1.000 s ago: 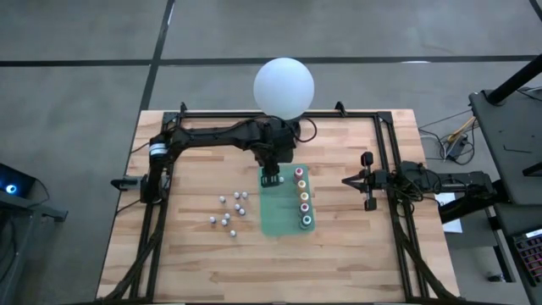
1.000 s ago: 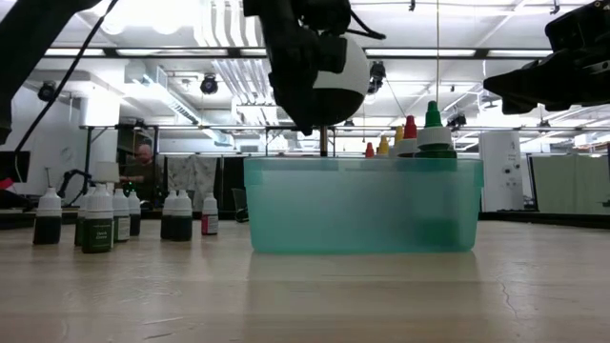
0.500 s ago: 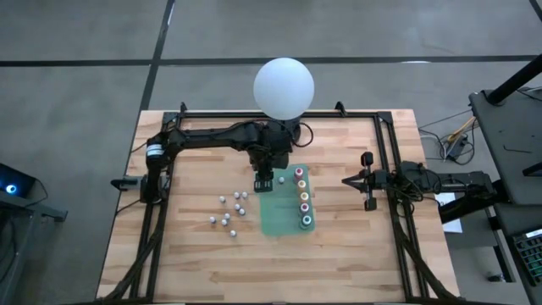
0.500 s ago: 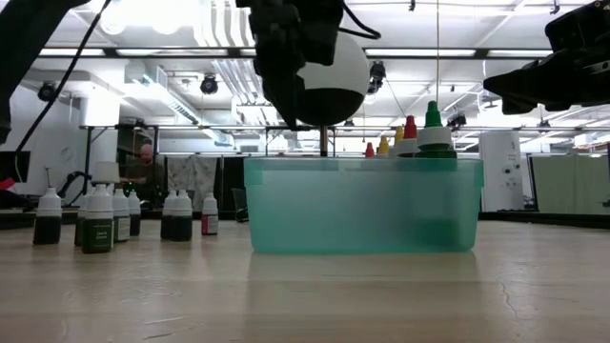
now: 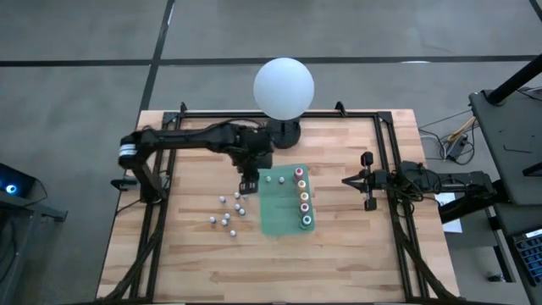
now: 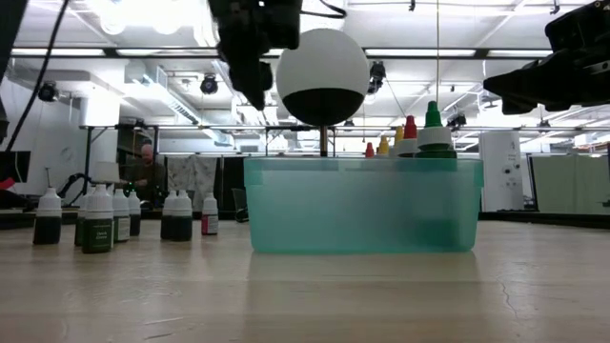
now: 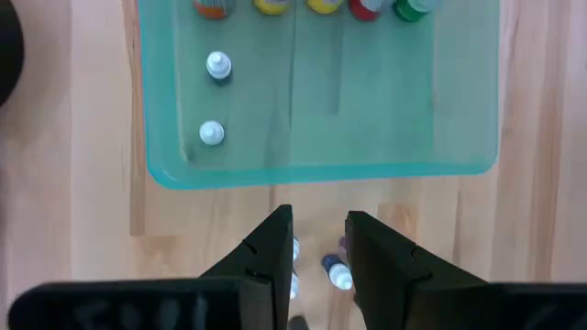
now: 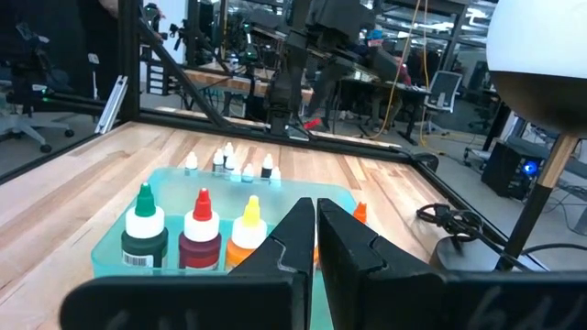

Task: Pick & Place food coloring
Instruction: Put the left small red food coloring bottle into the green bin

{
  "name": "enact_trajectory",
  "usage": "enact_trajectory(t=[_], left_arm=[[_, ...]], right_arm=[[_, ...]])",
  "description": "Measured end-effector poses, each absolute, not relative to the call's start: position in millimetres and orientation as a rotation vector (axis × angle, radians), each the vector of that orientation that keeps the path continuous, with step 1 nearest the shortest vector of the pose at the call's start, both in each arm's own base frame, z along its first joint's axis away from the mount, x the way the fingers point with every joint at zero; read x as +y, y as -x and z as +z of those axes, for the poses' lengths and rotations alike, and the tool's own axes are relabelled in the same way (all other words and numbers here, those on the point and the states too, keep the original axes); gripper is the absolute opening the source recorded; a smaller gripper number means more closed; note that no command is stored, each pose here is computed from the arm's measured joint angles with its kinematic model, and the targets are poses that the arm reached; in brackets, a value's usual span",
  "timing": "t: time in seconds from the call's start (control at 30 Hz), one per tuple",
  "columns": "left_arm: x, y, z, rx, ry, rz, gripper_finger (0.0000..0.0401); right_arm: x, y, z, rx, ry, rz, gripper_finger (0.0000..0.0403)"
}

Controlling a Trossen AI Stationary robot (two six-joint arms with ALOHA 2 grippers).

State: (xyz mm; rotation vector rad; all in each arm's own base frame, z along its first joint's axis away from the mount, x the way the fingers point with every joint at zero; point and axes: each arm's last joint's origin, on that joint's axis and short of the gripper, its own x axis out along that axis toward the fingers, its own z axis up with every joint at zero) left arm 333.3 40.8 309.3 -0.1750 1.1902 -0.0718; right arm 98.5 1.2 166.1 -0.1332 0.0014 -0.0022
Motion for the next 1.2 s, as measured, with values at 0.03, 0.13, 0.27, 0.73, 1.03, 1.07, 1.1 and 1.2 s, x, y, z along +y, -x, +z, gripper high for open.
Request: enact_trajectory(t=[0.03,0.13,0.27,0.73,1.03,1.07,1.1,1.2], left_arm=[[39.7,-327.9,308.1,1.184,0.175,-0.072,0.0076],[37.0,-312.6,304.4,1.149,0.17,-0.071,0.0076],[33.6,-288.6,296.4,1.146,0.177,-0.065,0.0076],[24.3,-226.4,266.3,1.181,0.181,-0.068,0.0076],[21.8,-216.6,246.6,1.226,0.178,-0.076,0.0076],[21.3,-216.0,243.9,1.233,0.173,-0.073,0.0076],[20.2,-215.9,241.8,1.239,0.165,-0.071,0.0076],[15.0,-215.7,235.8,1.244,0.133,-0.074,0.0076]], right_arm=[[1.2,-98.5,166.1,0.002,0.132,-0.002,0.0009],[1.3,-98.4,166.2,0.001,0.134,-0.002,0.0009],[1.3,-98.5,166.1,0.002,0.134,0.0,0.0009],[1.3,-98.9,165.7,0.007,0.132,-0.002,0.0009],[1.3,-98.9,165.7,0.007,0.132,-0.001,0.0009],[1.3,-98.9,165.8,0.007,0.134,-0.001,0.0009],[1.3,-98.9,165.7,0.007,0.134,-0.002,0.0009],[1.3,-98.9,165.8,0.007,0.133,-0.001,0.0009]])
